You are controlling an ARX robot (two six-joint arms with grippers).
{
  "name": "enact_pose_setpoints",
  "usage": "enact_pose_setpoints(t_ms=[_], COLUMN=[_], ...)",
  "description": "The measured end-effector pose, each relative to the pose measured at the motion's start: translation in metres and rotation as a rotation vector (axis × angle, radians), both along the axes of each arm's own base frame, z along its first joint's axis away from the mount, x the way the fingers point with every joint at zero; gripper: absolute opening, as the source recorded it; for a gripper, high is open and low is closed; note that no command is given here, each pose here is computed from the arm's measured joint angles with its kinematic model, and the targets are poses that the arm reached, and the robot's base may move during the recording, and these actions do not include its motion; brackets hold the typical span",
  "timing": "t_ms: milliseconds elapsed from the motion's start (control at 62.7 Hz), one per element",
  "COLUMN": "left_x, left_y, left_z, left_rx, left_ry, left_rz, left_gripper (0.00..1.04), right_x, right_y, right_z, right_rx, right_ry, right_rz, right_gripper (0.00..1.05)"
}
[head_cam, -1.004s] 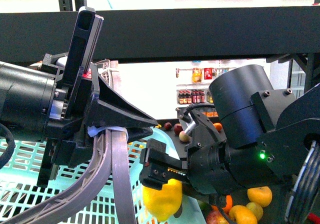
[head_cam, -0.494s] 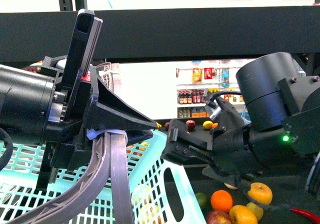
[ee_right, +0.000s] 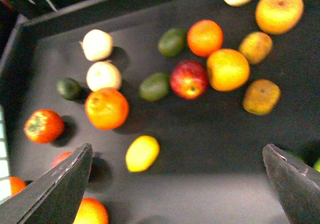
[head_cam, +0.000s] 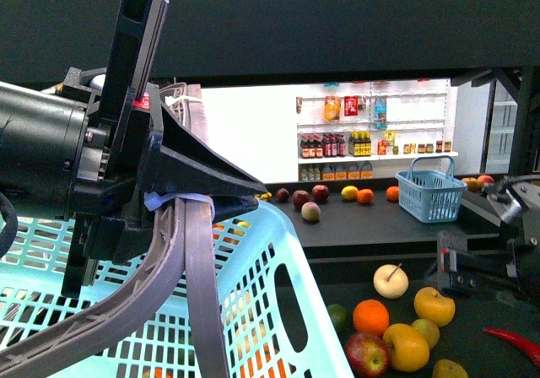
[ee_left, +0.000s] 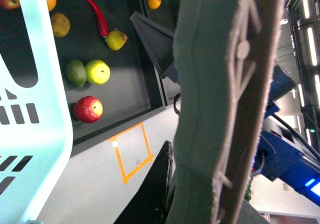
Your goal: Pick lemon from shelf
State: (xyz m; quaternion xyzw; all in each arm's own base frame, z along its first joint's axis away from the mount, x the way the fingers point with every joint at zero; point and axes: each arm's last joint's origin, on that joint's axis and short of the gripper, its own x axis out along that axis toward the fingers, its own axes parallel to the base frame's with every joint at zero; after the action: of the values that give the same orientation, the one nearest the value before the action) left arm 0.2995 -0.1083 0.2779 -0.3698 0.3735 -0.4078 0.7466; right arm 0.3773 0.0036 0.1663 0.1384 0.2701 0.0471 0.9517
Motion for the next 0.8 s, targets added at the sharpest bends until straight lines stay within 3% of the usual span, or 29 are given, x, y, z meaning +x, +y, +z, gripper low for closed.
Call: enact_pose_setpoints(t_ms=[159,462,797], left_x=[0.000,0.000,0.000], left_y=[0.000,0.000,0.000], left_z=[0.000,0.000,0.000], left_rx=[-0.001,0.000,0.000], left_ry=[0.000,0.000,0.000], left_rz=[-0.003,0.000,-0.001], left_gripper=[0.09,0.09,0.09], right_x=[0.011,0.037,0.068], right_y=[0.005,0.036,0.068], right_z=[-0.067,-0.147,-0.188], right_rx=[-0.032,-0.083,-0.112], right_ry=[0.138,0.242,0.245], right_rz=[-0.008,0.079,0.168], right_gripper=[1.02,1.02,1.02])
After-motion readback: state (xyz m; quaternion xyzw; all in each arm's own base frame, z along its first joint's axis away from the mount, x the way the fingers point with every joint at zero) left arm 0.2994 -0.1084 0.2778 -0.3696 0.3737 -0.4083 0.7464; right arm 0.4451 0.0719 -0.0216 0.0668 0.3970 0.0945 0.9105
